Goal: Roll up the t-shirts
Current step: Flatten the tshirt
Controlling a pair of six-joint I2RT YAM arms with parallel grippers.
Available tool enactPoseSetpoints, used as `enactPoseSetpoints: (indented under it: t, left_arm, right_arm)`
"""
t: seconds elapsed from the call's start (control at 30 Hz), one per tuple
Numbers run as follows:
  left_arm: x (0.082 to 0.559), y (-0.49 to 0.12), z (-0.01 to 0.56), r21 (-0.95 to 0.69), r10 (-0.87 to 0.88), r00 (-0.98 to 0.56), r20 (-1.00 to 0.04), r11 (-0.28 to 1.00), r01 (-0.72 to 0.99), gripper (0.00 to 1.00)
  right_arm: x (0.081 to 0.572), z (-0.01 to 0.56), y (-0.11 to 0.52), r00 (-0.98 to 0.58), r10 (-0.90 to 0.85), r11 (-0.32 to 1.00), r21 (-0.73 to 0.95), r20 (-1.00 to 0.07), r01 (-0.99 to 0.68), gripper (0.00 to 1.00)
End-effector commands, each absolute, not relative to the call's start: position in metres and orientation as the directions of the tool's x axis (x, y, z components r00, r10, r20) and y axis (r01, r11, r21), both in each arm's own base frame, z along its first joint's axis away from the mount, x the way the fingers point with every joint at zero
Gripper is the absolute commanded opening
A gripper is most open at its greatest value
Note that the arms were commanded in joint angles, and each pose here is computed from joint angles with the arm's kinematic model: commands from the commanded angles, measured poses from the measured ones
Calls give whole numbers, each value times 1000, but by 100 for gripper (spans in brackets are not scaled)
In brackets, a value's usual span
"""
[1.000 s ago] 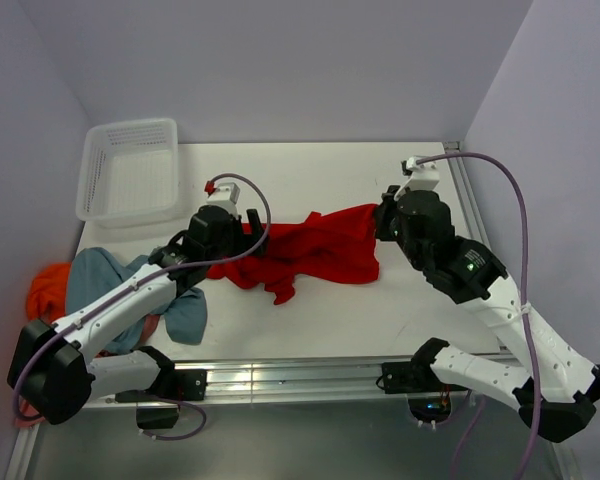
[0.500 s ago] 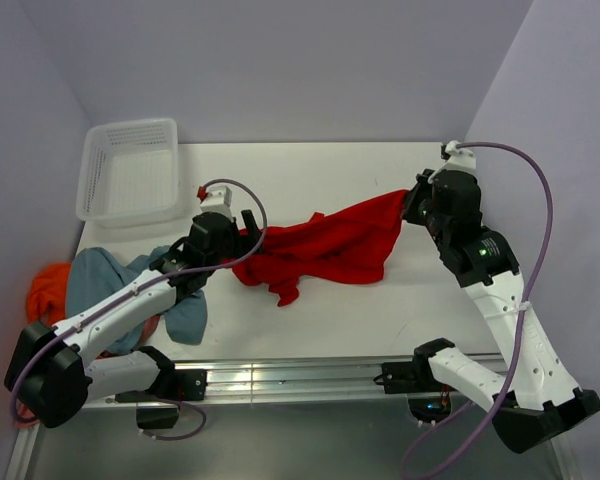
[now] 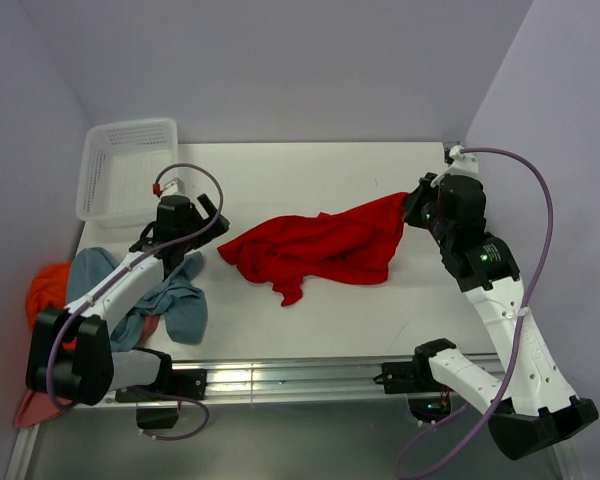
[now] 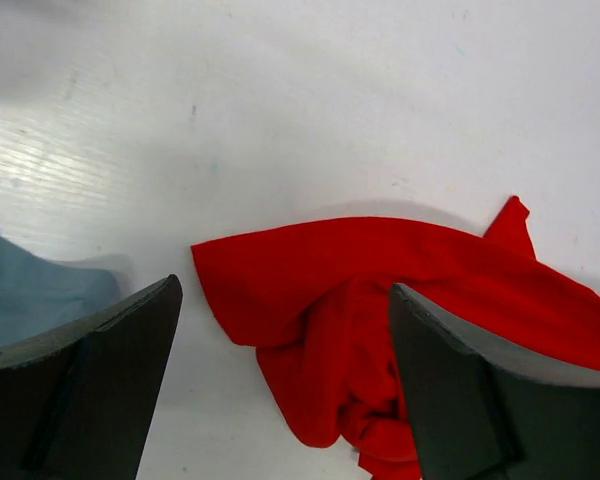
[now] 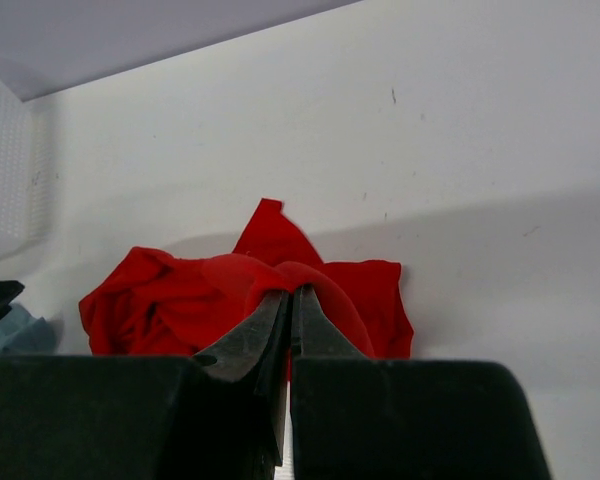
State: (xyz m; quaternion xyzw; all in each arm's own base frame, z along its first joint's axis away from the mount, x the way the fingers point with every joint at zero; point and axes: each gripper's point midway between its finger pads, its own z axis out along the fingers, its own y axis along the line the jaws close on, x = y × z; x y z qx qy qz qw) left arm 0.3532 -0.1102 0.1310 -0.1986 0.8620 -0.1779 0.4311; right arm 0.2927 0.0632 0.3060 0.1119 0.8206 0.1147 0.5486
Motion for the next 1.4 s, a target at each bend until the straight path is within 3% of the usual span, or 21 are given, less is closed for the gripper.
enactPoseSetpoints:
  t: [0.0, 0.17, 0.43, 0.73, 0.87, 1.27, 1.37]
  left_arm:
    - [360, -129, 123, -579, -531, -602, -596, 804, -136, 88]
    - [367, -126, 94, -582, -544, -634, -549, 794, -177, 80]
    - [362, -112, 61, -511, -536, -648, -542, 822, -252, 76]
    - [369, -114, 37, -484, -535, -678, -504, 825, -291, 66]
    - [372, -117, 33, -493, -536, -687, -491, 821, -288, 53]
    - [370, -122, 12, -485, -530, -712, -460, 822, -298, 28]
    - [371, -130, 9, -491, -498, -735, -460, 833, -256, 13]
  right_arm:
    - [295, 321, 65, -319, 325, 942, 335, -890, 24, 0]
    - [294, 319, 66, -319, 329, 939, 342, -889, 16, 0]
    - [295, 309, 67, -330, 332, 938, 346, -884, 18, 0]
    - [295, 307, 70, -336, 338, 934, 357, -879, 6, 0]
    - [295, 305, 71, -337, 339, 933, 360, -878, 2, 0]
    - [294, 307, 71, -332, 344, 931, 365, -879, -2, 0]
    - [293, 308, 71, -328, 349, 929, 370, -878, 0, 0]
